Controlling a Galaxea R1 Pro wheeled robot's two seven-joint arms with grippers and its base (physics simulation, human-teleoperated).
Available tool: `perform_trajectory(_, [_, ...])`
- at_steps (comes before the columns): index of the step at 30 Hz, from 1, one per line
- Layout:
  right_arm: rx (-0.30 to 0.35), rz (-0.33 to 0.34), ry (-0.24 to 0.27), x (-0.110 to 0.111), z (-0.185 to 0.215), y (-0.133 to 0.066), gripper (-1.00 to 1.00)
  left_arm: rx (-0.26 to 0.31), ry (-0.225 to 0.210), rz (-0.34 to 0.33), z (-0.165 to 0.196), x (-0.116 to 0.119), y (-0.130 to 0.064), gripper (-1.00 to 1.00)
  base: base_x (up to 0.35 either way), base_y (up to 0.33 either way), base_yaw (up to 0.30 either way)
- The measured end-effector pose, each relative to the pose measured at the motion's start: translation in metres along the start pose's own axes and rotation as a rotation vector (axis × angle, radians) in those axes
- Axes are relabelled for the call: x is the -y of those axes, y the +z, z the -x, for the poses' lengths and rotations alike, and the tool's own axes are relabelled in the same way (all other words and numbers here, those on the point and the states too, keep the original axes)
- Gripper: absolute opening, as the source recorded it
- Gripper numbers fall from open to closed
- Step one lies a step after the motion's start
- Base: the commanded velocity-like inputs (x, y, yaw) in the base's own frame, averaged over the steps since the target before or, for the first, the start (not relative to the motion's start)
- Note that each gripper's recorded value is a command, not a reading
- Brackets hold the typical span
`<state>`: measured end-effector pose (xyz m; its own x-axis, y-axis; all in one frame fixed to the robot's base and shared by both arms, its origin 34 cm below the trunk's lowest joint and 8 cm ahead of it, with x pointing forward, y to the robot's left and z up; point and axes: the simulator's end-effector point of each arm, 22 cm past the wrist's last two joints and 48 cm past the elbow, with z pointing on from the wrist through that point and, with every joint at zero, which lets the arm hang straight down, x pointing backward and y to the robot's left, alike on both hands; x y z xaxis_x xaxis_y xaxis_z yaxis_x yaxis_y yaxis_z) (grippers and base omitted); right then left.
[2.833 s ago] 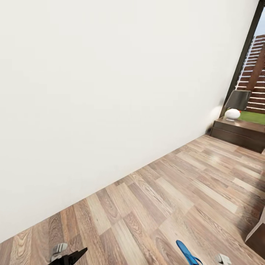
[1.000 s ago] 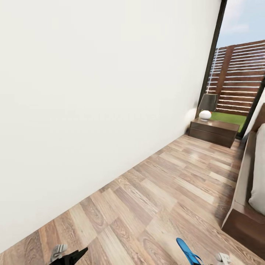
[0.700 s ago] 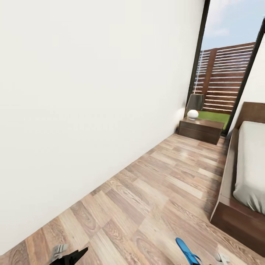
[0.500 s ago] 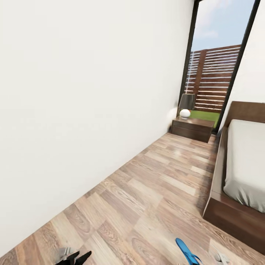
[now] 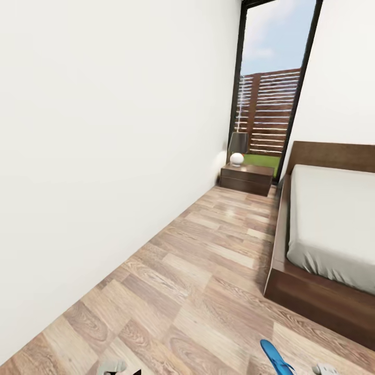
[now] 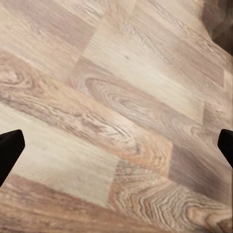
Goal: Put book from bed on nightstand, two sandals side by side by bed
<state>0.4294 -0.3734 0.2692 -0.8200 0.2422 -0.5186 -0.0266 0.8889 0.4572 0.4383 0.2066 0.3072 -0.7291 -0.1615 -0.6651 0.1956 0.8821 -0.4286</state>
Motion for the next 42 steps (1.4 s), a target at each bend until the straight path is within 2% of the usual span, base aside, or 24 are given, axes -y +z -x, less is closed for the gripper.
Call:
perform_trajectory(9, [0.003,-0.066,0.002,0.015,0.001,-0.001,-1.00,0.006,-0.001,-0.001,0.001,0.001,0.000,1.00,0.000,0.000,-0.269])
perform_trajectory(24, [0.001,-0.068,0.001,0.015,0.000,-0.001,-1.00,0.008,-0.014,-0.012,-0.001,0.010,0.005,1.00,0.000,0.000,-0.283])
perform_trajectory(31, [0.001,-0.068,0.001,0.015,0.000,-0.001,-1.00,-0.028,-0.037,-0.007,-0.020,0.009,0.006,1.00,0.000,0.000,-0.284])
perform_trajectory(42, [0.001,-0.068,0.001,0.015,0.000,-0.001,-1.00,-0.031,-0.047,-0.006,-0.023,0.008,0.006,1.00,0.000,0.000,-0.292])
